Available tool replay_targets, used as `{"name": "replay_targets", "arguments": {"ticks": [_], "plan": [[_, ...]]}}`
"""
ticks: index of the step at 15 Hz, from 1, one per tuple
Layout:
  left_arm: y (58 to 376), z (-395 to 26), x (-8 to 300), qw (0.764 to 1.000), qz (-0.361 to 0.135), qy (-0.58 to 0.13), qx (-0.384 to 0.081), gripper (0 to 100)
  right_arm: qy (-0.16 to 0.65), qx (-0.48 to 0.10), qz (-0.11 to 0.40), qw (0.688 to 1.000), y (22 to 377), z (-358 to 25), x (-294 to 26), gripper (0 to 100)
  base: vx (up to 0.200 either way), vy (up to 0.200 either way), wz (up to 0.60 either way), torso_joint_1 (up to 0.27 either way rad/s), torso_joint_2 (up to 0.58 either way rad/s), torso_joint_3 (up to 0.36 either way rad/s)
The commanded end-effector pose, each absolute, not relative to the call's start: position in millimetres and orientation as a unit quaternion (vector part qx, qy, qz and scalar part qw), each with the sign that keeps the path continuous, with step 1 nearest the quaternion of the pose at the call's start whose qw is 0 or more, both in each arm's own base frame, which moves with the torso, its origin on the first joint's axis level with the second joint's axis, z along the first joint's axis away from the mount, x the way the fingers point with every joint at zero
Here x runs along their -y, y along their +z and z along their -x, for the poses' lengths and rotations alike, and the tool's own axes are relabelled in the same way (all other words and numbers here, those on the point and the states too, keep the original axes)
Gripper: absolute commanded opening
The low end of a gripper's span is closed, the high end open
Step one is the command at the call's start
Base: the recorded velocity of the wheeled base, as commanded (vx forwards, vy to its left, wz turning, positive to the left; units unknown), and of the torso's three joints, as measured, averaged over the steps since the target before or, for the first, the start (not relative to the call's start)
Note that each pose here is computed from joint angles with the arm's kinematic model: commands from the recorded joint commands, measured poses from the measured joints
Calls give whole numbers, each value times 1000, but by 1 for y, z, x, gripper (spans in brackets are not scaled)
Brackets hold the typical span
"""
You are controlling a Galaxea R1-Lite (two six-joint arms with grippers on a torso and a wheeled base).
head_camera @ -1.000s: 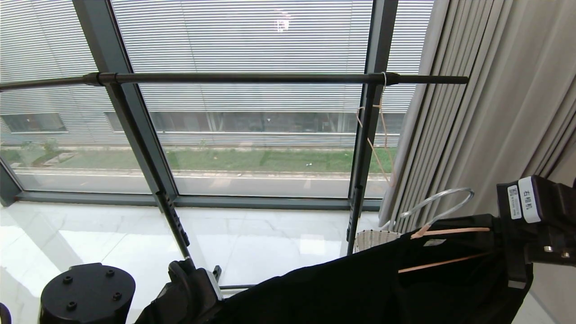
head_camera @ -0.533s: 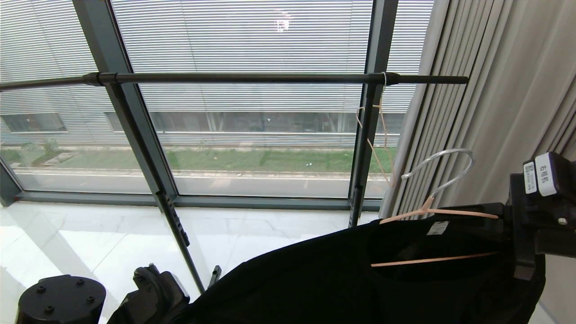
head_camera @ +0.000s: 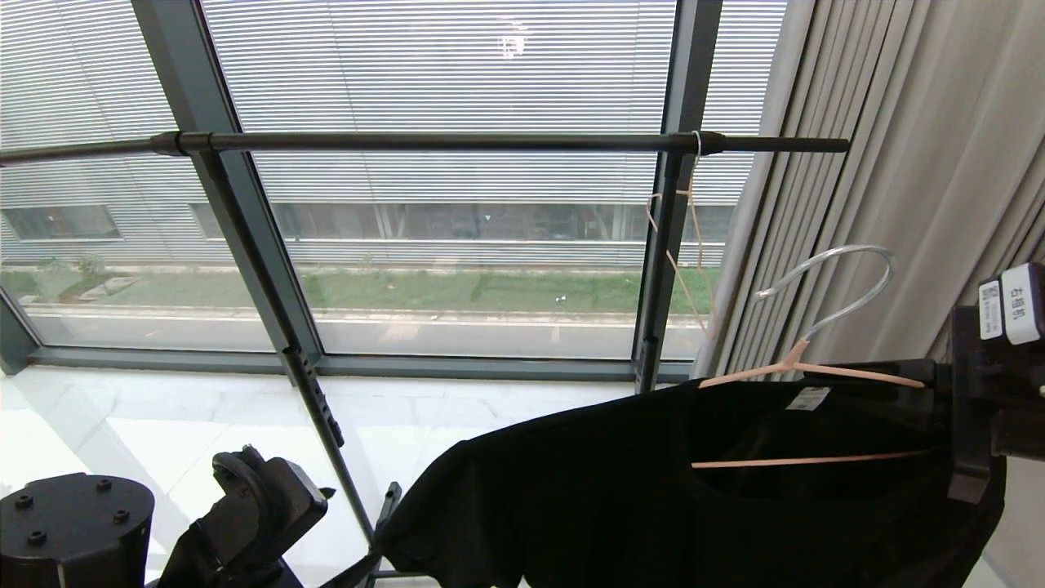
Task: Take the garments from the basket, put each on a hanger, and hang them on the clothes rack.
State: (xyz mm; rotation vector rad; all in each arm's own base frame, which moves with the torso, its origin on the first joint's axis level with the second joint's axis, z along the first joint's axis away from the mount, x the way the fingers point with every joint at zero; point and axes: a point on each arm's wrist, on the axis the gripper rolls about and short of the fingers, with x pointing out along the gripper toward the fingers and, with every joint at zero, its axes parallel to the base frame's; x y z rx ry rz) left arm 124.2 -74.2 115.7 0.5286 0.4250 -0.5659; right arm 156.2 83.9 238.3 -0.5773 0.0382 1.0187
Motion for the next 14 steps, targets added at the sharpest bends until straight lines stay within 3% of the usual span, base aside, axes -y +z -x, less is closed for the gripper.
{"name": "replay_targets", "arguments": {"ticks": [1, 3, 6, 9, 14], "plan": [[120, -123, 73, 908, -252, -273, -194, 100, 480, -13, 273, 834, 240, -153, -83, 0, 0, 0, 0, 0, 0, 0], [121, -121, 72, 912, -247, -268, -191, 100, 480, -16, 273, 833, 238, -151, -82, 0, 0, 0, 0, 0, 0, 0], [123, -126, 62, 930, -252, -180, -200, 100, 466, -21, 278, 840, 235, -146, -79, 0, 0, 0, 0, 0, 0, 0], [125, -127, 57, 951, -201, -100, -211, 100, 438, -47, 265, 858, 231, -143, -76, 0, 0, 0, 0, 0, 0, 0], [149, -133, 50, 976, -138, -12, -166, 100, 319, -178, 235, 901, 213, -145, -71, 0, 0, 0, 0, 0, 0, 0]]}}
